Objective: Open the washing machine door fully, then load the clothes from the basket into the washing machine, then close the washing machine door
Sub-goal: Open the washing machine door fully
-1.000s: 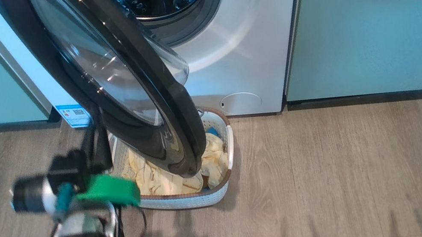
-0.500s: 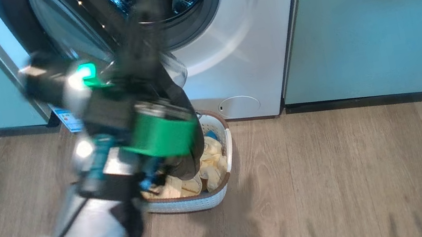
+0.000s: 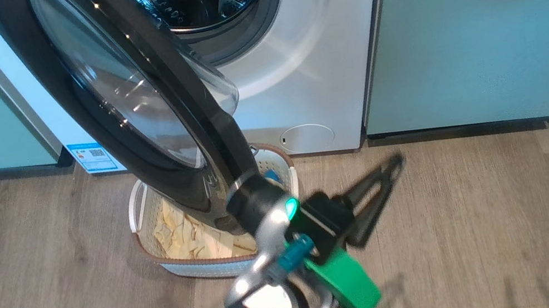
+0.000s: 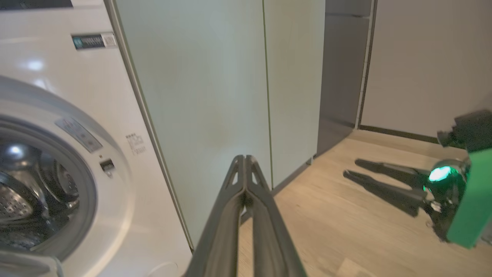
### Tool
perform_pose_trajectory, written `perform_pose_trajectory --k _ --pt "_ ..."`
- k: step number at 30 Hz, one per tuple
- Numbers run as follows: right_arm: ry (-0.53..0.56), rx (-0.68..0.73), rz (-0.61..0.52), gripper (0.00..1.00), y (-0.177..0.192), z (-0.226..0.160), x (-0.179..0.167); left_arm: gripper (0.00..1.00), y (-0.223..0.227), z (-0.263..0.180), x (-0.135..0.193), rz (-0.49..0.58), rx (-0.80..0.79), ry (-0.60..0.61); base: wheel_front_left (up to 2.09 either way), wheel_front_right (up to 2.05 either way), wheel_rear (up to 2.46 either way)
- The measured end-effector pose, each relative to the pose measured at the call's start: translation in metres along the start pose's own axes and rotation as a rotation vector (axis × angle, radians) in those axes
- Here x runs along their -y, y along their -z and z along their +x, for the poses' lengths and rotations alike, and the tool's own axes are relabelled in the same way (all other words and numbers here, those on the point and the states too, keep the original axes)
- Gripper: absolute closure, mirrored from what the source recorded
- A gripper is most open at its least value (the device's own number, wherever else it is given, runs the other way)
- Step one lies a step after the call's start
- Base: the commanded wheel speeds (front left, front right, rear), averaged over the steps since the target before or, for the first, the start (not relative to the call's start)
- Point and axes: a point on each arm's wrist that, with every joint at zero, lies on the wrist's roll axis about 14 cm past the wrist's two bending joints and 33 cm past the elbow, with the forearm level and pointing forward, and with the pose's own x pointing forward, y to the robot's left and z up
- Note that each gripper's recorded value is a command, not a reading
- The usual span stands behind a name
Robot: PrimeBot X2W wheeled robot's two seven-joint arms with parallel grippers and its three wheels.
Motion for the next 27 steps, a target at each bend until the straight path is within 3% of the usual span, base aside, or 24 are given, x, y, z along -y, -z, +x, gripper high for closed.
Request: perform_pose_trajectory --k 10,27 --pt "-0.003 -0.008 0.001 0.0 0.003 0.001 -0.001 1.0 0.067 -0.02 0.009 -0.069 -0.197 -0.026 0.0 0.0 0.0" --pt "0.006 -0.011 0.006 0.0 0.003 0.0 0.001 1.0 0.094 -0.024 -0.041 -0.048 -0.268 -0.168 0.0 0.0 0.0"
